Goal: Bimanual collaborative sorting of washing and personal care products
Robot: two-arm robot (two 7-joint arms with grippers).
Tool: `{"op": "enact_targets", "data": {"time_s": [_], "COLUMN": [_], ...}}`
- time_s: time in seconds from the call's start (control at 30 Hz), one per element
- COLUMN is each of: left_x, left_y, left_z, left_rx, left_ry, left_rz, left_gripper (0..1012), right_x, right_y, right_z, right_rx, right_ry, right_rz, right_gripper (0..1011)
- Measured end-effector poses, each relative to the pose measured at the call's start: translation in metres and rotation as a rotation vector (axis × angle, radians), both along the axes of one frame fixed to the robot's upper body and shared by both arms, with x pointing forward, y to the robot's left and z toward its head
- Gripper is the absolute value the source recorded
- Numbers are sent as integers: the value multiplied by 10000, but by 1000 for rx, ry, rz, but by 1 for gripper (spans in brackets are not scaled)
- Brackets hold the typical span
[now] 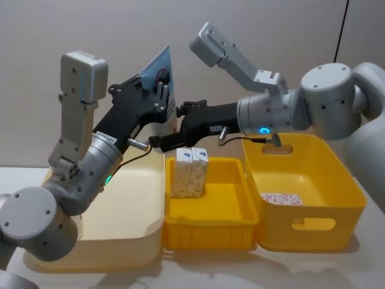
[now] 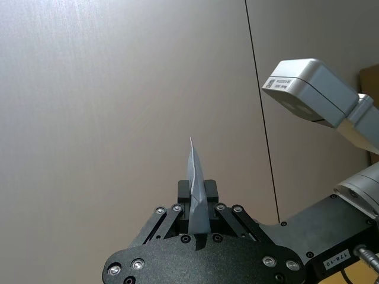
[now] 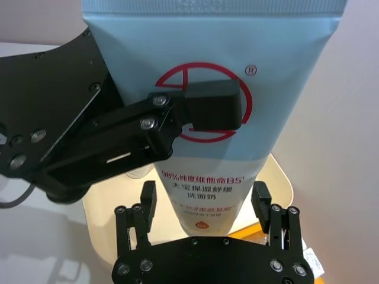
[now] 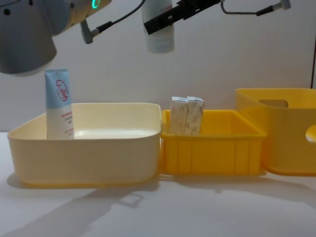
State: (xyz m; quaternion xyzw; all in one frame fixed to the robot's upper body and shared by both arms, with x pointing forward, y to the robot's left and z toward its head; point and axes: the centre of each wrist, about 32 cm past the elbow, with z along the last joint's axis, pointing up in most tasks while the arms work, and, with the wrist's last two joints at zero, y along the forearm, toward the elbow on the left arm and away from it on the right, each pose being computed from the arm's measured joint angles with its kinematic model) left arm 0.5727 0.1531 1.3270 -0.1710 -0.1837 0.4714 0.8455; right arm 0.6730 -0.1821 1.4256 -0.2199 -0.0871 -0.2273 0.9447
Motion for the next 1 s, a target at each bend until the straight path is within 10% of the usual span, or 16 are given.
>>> {"op": "enact_targets", "data": {"time_s": [0.5, 1.0], "left_x": [-8, -11], "left_y": [14, 18], "left_z": [-2, -3], "left_rx": [-1, -1], "left_ry": [-2, -4], "left_rz": [6, 9], "left_gripper": [145, 145], "right_x": [29, 37], "right_y": [69, 88], "right_z": [-12, -15], "right_rx": [15, 20], "right_ry": [-6, -8], "right_rz": [3, 3], "right_gripper": [681, 587]}}
